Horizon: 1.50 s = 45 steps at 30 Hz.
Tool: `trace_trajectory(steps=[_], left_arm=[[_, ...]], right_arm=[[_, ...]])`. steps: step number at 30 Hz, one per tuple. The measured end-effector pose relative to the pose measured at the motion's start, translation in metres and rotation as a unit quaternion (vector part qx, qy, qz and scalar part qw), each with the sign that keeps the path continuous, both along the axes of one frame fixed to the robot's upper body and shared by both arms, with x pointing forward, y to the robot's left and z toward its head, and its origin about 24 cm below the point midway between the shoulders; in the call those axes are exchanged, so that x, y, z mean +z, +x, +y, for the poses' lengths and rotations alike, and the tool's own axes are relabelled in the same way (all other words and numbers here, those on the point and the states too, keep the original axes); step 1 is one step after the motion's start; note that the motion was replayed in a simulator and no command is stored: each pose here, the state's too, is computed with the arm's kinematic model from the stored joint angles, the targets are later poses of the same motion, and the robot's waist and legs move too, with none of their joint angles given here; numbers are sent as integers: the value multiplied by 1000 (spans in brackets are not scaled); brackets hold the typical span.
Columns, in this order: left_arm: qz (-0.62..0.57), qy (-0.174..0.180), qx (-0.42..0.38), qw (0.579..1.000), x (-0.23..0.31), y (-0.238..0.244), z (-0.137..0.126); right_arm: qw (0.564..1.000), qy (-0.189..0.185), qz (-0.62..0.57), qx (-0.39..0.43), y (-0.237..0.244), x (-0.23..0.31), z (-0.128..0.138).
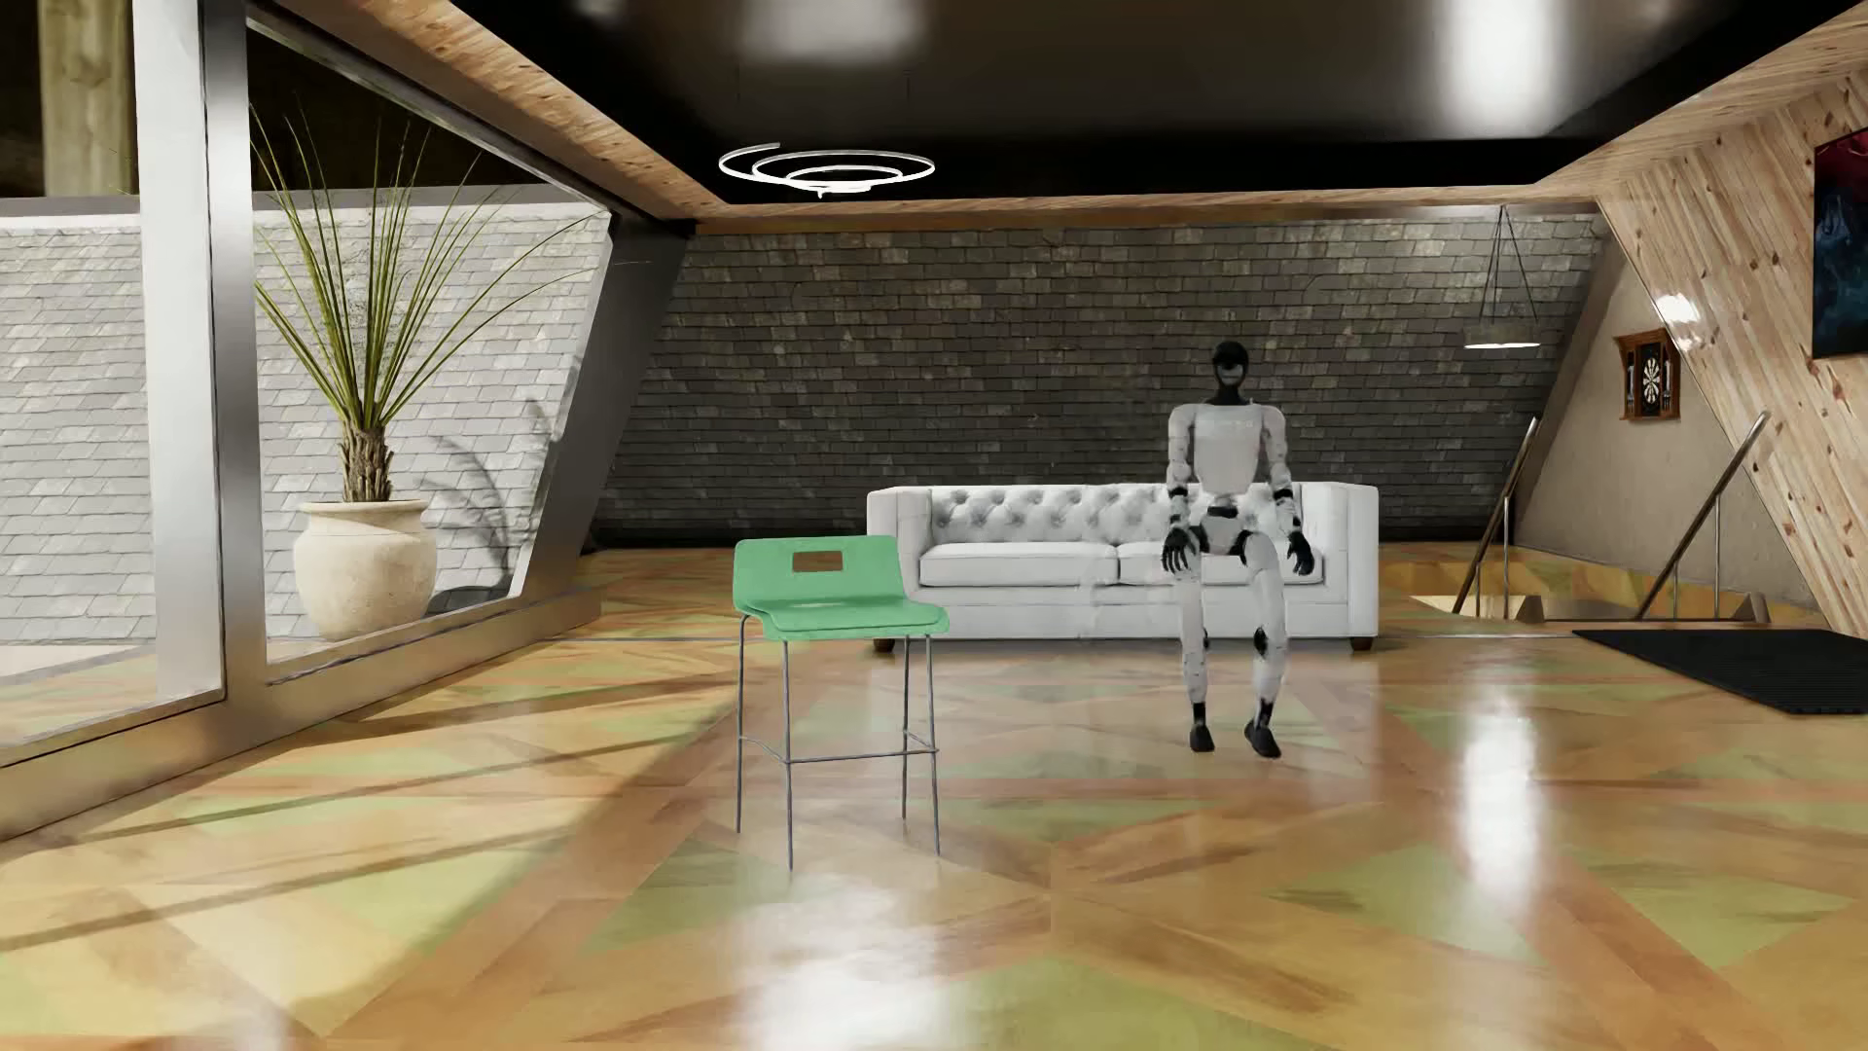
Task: Walk towards the light gray sofa
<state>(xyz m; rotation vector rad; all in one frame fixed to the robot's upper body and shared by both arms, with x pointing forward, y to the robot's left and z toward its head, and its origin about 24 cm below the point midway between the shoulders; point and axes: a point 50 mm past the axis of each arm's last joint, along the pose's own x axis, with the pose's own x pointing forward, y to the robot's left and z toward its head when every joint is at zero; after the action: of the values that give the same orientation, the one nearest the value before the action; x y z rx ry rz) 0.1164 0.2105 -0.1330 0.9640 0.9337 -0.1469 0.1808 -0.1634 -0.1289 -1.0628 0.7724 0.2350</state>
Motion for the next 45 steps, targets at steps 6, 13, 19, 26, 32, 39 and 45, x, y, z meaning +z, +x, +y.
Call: trace_trajectory(steps=[6, 13, 19, 26, 32, 39, 45], left_arm=[[13, -15, 32, 999, -4, -1, -6], [119, -26, 16, 992, -25, -38, -22], [56, -33, -48, 997, -20, -5, -43], [-54, -21, -119, 991, 8, 58, -47], [-70, -19, -118, 990, 15, 69, -47], [75, -25, -140, 987, -11, 11, -29], [1, 14, -6, 1000, 0, 9, 1]], right_arm=[[992, 36, -59, 110, 35, 23, 38], [993, -1, 80, 90, -34, -16, 25], [988, -51, 129, 63, -58, -18, -42], [996, -13, 67, -50, -60, -12, -41], [991, -4, 124, -59, -90, -27, -12], [989, 22, 146, -12, -84, -32, 6], [999, -8, 36, 35, -26, -11, 3]])
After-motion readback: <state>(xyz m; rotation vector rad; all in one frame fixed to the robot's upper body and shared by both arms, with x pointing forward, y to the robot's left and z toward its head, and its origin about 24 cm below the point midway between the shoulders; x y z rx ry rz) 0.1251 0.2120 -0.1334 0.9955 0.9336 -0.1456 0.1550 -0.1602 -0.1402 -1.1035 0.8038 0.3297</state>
